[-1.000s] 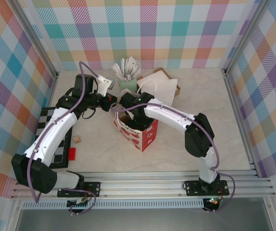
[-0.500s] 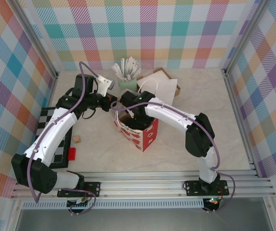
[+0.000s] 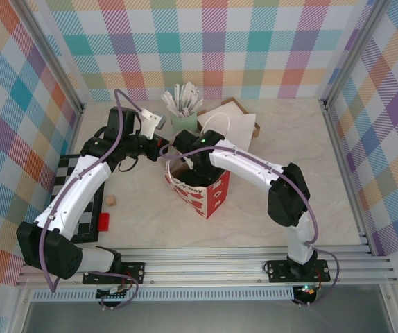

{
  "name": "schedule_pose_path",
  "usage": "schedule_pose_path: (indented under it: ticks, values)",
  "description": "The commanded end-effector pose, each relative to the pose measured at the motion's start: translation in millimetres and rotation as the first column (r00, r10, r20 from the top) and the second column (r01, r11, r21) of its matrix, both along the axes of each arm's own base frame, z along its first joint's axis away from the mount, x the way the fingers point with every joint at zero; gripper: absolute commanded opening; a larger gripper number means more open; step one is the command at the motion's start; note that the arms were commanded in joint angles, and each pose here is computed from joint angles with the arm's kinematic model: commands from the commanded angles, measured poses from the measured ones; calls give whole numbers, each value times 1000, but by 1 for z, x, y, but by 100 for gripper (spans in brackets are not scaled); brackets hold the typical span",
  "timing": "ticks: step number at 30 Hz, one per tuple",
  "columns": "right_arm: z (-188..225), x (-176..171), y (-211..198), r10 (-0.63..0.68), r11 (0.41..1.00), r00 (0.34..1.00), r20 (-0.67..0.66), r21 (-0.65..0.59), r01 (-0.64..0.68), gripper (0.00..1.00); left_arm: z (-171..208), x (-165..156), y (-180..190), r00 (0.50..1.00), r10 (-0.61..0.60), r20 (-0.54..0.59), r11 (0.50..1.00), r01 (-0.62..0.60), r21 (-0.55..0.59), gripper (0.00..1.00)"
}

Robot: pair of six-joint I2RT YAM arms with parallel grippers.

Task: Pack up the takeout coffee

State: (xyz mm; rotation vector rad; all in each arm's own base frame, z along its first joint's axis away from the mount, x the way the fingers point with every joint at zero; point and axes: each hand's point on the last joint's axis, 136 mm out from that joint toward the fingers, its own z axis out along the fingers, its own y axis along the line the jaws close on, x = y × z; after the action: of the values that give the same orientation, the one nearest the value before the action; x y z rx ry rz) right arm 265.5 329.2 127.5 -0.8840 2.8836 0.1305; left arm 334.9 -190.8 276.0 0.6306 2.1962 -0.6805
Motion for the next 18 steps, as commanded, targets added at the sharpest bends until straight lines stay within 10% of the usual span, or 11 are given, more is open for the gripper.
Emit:
schedule_pose_path:
  ticks: [1,18]
  values:
    - [25,1,5,-3,998,999,37,55,1,100,10,-9,-3,999,-41,21,999,41,-15,0]
    - [38,-3,-2,-3,999,999,45,54,1,100,11,-9,-2,999,-34,24,999,35,-14,0]
